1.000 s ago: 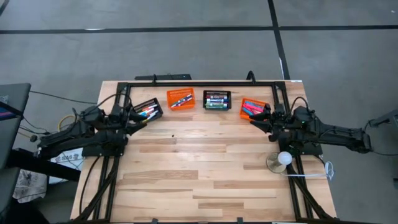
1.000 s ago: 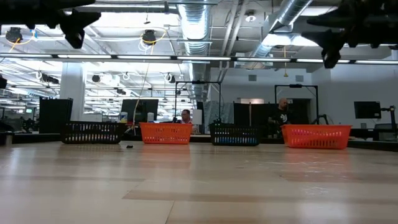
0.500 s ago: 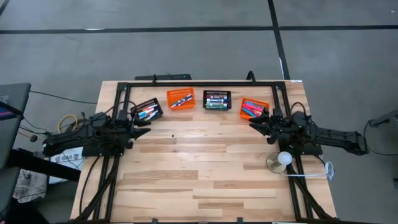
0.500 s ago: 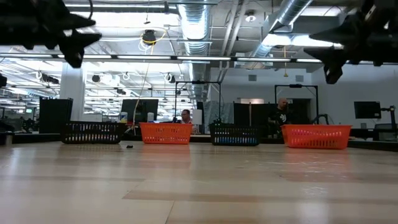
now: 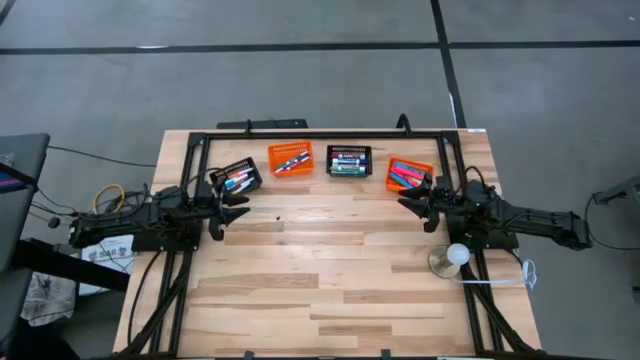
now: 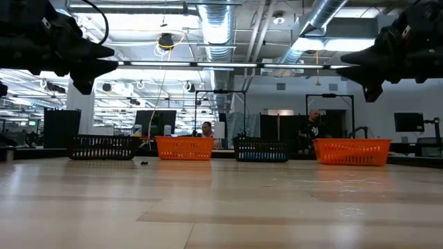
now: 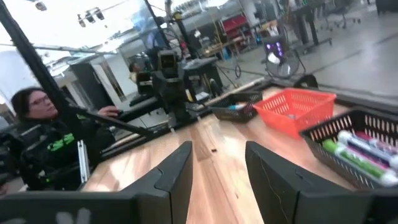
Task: Pick & Place Markers
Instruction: Return to Home Position
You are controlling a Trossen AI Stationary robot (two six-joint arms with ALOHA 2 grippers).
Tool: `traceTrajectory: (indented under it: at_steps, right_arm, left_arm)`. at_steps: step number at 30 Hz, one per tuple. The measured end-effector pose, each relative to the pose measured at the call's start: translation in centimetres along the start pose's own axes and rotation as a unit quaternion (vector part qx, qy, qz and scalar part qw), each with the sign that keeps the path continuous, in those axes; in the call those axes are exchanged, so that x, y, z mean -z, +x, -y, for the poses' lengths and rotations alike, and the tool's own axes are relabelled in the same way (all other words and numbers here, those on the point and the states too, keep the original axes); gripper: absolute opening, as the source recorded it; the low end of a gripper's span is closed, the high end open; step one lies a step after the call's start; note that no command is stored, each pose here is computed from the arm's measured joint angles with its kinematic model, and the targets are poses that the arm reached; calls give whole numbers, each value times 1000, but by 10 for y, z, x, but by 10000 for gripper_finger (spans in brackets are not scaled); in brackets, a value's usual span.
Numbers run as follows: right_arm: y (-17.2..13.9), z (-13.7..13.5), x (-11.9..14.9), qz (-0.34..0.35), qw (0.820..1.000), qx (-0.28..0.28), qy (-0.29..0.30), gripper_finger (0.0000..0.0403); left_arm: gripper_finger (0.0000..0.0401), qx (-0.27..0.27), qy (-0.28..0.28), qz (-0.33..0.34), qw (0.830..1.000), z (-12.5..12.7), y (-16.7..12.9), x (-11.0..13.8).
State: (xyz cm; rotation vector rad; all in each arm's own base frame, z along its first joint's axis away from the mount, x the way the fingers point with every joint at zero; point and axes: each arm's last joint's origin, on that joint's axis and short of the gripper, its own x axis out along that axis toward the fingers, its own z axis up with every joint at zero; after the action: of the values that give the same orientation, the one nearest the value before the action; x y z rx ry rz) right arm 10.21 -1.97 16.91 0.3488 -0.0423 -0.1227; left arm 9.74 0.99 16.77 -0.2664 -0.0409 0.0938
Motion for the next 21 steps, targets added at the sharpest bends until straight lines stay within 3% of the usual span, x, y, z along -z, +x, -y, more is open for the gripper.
traceTrajectory:
  at_steps: [9, 15, 21]
  right_arm:
    - [0, 0, 3, -18, 998, -10, -66, 137]
    - [0, 1, 7, -36, 996, -5, -79, 135]
    - [0, 1, 7, -34, 995, -6, -95, 134]
  left_arm:
    - [157, -9, 35, -5, 999, -1, 1, 1]
    - [157, -30, 37, -50, 998, -3, 6, 9]
    - [157, -42, -6, -106, 993, -6, 12, 19]
